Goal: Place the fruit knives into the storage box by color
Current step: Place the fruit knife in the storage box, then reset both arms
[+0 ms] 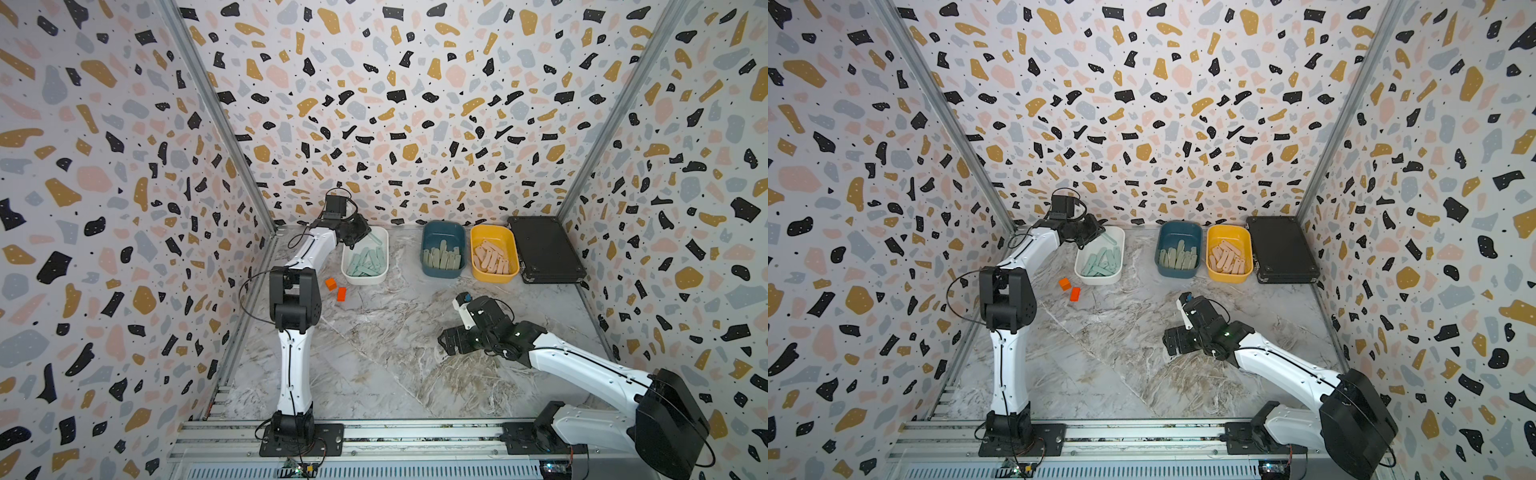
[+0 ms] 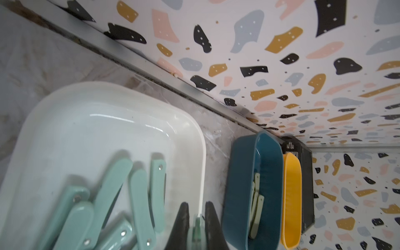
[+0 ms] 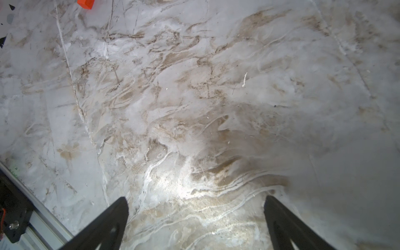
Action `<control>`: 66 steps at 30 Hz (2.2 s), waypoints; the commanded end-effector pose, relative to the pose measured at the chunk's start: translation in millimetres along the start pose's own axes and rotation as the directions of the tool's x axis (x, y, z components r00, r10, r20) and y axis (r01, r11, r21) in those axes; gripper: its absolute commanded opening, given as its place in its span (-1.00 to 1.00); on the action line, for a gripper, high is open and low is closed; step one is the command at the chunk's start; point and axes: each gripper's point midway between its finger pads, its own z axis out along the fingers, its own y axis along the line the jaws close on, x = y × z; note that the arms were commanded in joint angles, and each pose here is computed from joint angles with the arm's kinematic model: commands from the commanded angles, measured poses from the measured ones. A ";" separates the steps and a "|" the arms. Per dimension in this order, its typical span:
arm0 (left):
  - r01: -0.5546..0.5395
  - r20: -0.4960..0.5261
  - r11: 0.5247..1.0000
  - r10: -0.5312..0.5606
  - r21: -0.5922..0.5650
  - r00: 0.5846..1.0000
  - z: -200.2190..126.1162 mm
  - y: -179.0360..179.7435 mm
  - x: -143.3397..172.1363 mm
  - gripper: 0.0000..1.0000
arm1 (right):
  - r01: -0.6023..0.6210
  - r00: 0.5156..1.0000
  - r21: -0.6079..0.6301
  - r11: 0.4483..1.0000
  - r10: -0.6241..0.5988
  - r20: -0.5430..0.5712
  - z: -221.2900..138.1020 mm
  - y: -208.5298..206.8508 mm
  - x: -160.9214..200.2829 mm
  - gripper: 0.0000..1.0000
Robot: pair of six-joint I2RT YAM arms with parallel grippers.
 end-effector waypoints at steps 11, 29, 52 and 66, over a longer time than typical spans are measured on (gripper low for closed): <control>-0.037 0.056 0.996 0.032 0.082 0.998 9.4 -21.3 -39.0 0.53 | -0.013 0.995 0.021 1.000 0.011 0.096 -31.9 -15.6 -30.4 0.99; -0.342 0.403 0.870 0.473 -0.356 0.784 -237.5 28.7 68.9 0.98 | -0.080 0.736 0.820 0.567 -0.521 0.432 -109.8 -165.5 -118.4 0.97; -0.349 0.332 0.737 0.604 -0.579 0.724 -203.1 197.3 134.1 0.98 | -0.213 0.813 0.589 0.779 -0.193 0.550 -41.5 -272.4 -66.2 0.99; -0.238 0.396 0.735 0.575 -0.635 0.716 -223.5 208.7 130.6 0.98 | -0.233 0.827 0.597 0.767 -0.167 0.537 -39.3 -279.3 -67.8 0.99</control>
